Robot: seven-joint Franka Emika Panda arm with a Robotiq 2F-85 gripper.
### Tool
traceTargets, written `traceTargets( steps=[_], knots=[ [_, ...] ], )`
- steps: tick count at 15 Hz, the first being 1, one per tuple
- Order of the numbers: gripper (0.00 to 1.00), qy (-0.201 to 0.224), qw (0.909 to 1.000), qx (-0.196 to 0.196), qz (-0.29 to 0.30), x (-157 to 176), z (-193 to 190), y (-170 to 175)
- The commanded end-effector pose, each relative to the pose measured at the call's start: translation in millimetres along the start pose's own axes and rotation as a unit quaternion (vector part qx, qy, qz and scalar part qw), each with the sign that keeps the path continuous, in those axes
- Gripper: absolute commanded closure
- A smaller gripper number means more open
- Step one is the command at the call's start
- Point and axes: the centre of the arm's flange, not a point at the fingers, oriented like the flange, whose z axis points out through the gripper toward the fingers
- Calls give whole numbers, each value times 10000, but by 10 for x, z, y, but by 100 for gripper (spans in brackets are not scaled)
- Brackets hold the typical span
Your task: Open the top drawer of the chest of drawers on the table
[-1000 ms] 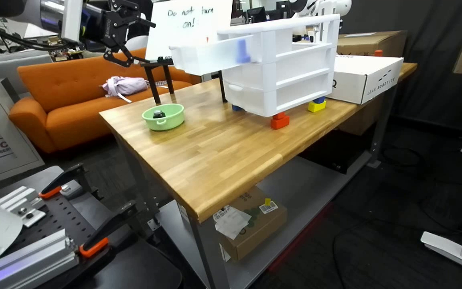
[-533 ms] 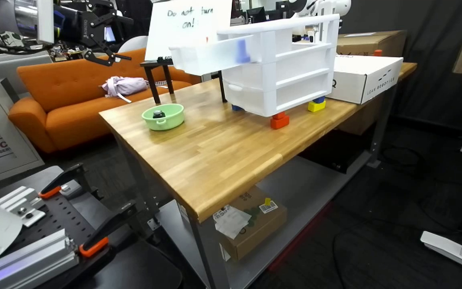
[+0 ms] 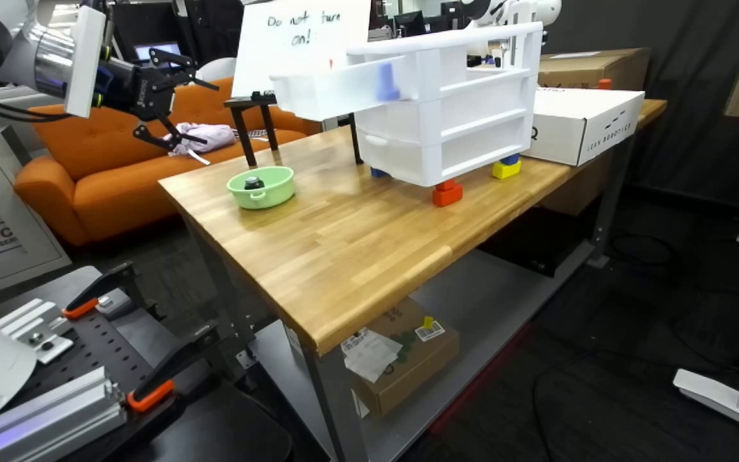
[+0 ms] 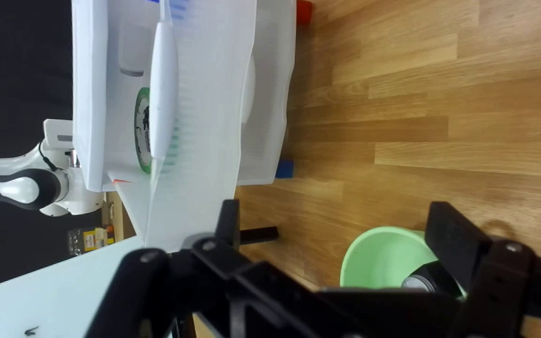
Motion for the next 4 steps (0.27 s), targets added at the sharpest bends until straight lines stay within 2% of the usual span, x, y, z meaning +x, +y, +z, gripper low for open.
traceTargets(
  steps=[1, 4],
  knots=[
    [0, 6, 10000, 0, 9, 3, -2, 7],
    [0, 16, 10000, -2, 16, 4, -7, 14]
  ],
)
